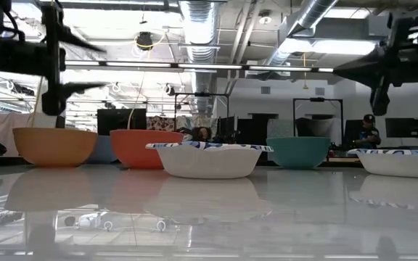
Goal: Nest bowls inside each other
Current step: Stack the white and blue plate on top of the white and blue bowl
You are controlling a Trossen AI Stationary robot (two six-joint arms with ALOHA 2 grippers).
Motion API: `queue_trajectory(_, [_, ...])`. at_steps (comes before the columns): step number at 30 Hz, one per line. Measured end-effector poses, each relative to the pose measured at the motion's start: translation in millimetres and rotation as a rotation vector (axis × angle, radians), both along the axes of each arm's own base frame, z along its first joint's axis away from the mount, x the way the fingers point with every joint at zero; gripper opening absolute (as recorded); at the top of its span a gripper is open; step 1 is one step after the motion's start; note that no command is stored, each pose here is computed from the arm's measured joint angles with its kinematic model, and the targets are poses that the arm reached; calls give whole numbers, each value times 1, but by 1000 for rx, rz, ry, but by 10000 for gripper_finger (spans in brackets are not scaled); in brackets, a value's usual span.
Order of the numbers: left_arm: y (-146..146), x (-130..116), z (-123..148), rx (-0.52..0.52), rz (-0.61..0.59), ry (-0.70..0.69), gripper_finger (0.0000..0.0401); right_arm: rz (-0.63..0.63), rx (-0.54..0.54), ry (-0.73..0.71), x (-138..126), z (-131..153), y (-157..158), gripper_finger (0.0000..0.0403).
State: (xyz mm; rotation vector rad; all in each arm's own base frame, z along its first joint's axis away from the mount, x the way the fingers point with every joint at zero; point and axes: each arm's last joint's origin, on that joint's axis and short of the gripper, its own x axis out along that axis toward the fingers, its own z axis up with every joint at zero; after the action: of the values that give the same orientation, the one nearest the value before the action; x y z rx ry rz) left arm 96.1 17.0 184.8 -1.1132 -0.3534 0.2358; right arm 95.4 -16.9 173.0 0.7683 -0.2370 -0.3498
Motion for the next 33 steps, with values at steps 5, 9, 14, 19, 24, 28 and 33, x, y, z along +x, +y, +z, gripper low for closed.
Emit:
queue_trajectory(5, [0,-4,16,22,0,-169,284,-68,82,-27,-1,-1,-2,24])
queue_trajectory(9, [-1,-8,32,42,3,-230,284,-106,75,-35,-2,1,-3,24])
queue_trajectory(14, [-1,-11,64,109,23,-169,284,-112,72,-121,-4,11,-3,24])
queue_trajectory(19, [-1,-6,99,158,28,-16,284,-115,-46,-276,-9,31,-2,27])
queue_trajectory(24, [0,6,135,247,25,119,284,-117,-232,-316,-16,53,0,51])
queue_trajectory(28, [0,12,164,324,15,219,284,-114,-266,-232,-22,73,1,89])
queue_trajectory(33, [0,10,196,390,4,353,284,-102,-294,-75,-30,109,1,148])
